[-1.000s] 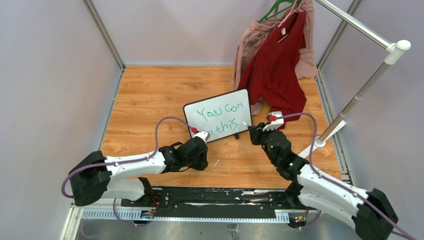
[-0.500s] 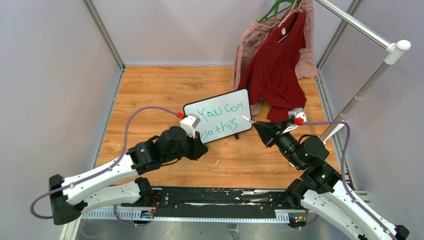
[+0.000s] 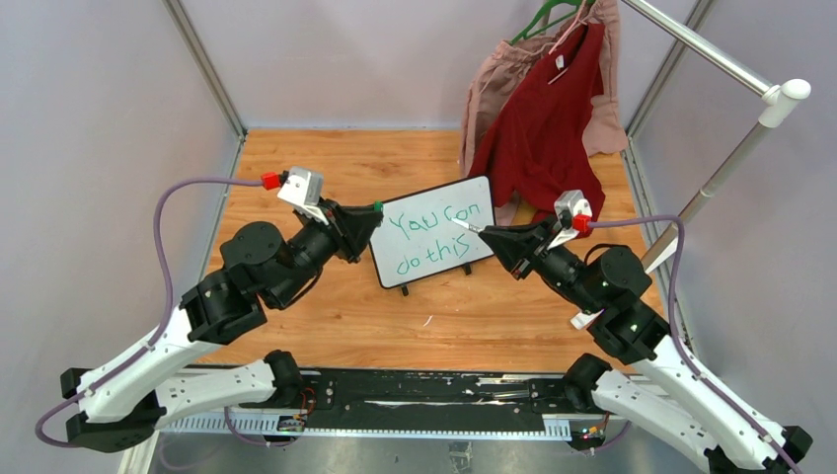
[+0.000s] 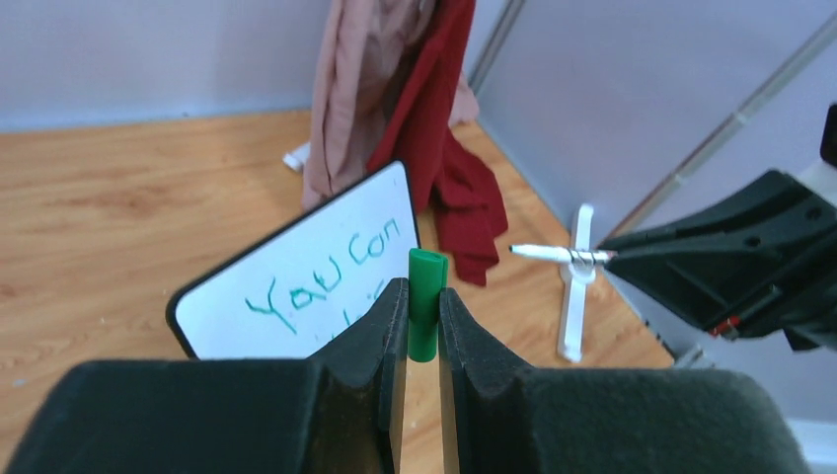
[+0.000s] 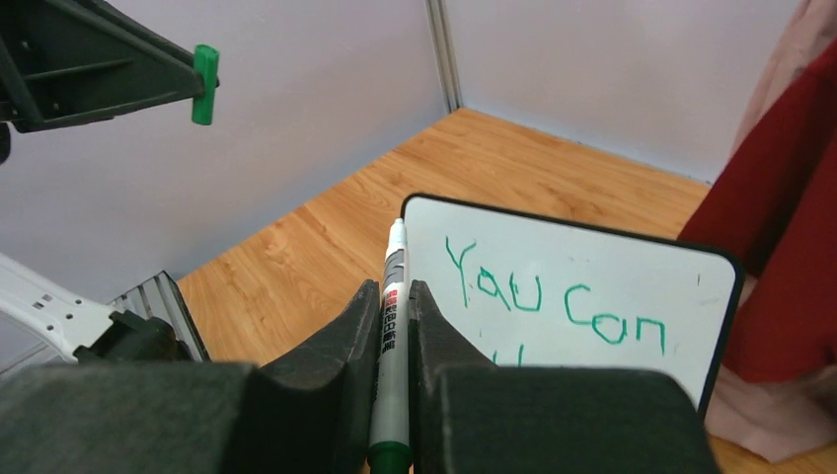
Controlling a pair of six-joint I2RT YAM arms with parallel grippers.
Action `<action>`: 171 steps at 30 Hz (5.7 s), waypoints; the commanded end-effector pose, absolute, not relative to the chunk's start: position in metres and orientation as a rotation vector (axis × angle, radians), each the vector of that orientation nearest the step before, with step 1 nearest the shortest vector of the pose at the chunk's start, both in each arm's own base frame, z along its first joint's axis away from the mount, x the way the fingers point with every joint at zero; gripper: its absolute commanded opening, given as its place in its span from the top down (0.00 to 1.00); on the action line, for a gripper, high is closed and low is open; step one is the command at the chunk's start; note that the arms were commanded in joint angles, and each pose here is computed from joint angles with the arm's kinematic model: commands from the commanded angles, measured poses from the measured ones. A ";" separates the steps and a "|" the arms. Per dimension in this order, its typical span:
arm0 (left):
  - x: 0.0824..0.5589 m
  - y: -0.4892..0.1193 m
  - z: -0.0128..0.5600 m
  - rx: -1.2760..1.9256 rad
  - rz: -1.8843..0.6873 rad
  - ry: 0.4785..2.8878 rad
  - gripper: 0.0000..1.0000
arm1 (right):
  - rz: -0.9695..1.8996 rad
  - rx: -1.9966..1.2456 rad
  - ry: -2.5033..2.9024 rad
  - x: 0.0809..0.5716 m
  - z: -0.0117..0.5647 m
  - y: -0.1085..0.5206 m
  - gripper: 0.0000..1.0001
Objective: Write a sentence on the whiteboard
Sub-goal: Close the pen cap.
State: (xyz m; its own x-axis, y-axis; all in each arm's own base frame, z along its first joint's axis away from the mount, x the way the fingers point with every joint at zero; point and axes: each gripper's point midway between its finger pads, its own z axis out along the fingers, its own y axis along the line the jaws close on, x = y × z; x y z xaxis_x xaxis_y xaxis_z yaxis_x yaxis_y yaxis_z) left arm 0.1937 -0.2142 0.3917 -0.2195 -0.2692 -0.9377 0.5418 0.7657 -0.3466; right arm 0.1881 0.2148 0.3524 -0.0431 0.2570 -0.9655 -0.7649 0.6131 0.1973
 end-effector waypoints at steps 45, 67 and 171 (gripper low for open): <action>0.181 -0.166 0.510 -0.601 -1.614 0.824 1.00 | 0.943 -0.429 0.669 0.134 0.496 0.308 1.00; 0.185 -0.168 0.495 -0.613 -1.593 0.856 1.00 | 0.974 -0.434 0.607 0.126 0.508 0.323 1.00; 0.172 -0.243 0.510 -0.349 -1.762 0.981 0.68 | 0.704 -0.374 0.536 0.139 0.518 0.314 1.00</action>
State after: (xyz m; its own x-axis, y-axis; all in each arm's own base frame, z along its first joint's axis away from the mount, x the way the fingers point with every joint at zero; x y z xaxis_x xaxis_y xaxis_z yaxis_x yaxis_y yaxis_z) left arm 0.1774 -0.2416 0.5058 -0.4094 -0.8921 -0.1912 0.6277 -0.1233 -0.7687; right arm 0.1478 0.3283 0.5030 0.6460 0.4538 -0.6138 -0.6774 0.7116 -0.1867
